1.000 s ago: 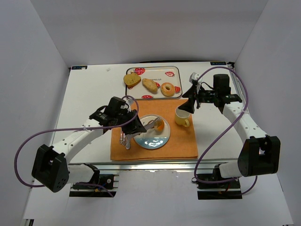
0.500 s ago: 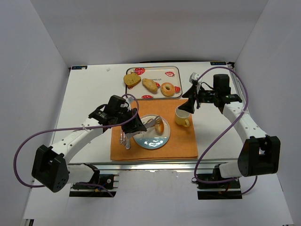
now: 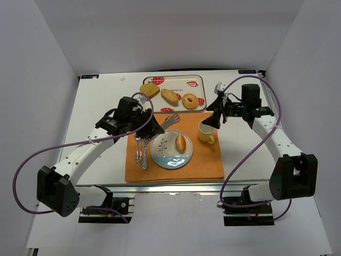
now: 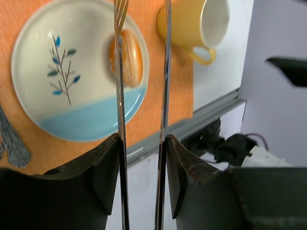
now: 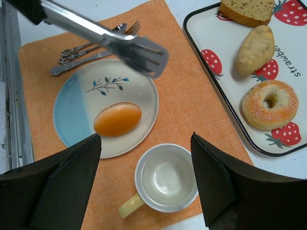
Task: Place the bread
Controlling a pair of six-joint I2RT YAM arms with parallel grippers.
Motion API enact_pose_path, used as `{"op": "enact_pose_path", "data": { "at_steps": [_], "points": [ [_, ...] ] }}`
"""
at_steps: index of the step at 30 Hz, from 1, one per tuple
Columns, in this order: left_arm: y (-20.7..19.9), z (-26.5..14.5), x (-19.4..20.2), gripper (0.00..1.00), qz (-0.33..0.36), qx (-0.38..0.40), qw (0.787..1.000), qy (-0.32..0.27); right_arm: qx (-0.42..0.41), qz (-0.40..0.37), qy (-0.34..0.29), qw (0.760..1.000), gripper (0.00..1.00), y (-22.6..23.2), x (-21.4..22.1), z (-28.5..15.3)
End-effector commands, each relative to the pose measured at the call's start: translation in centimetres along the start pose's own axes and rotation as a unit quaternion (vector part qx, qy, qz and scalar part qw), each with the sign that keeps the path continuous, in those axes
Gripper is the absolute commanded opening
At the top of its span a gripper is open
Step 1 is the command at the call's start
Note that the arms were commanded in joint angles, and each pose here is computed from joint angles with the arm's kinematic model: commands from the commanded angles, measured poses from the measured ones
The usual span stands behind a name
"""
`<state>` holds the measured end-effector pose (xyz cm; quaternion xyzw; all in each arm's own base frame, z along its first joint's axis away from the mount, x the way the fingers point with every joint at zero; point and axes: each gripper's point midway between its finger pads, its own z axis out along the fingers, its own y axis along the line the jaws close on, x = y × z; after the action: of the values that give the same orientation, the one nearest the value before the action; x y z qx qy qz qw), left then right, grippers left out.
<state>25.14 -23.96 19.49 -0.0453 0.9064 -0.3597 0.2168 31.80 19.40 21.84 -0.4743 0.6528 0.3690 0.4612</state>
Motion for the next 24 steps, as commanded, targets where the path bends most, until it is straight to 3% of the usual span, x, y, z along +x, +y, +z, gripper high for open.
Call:
{"op": "enact_pose_path", "data": {
  "at_steps": [1,6,13,16,24],
  "points": [
    [-1.7,0.2,-3.7,0.51,-0.012,0.022,0.998,-0.056,-0.009,-0.014,-0.012,1.000,0.80,0.6,-0.6,-0.3],
    [-0.7,2.9,-7.3,0.52,-0.102,0.030,0.990,-0.093,-0.009,-0.017,-0.015,1.000,0.80,0.7,-0.6,-0.3],
    [0.5,5.0,-13.6,0.52,-0.223,0.087,0.958,-0.160,-0.007,-0.025,-0.017,1.000,0.80,1.1,-0.5,-0.5],
    [1.8,6.2,-14.5,0.52,-0.267,0.095,0.945,-0.162,-0.007,-0.024,-0.018,1.000,0.80,1.2,-0.4,-0.5],
    [2.5,8.3,-14.9,0.52,-0.297,0.108,0.937,-0.145,-0.004,-0.023,-0.019,1.000,0.80,1.1,-0.2,-0.6]
  ]
}}
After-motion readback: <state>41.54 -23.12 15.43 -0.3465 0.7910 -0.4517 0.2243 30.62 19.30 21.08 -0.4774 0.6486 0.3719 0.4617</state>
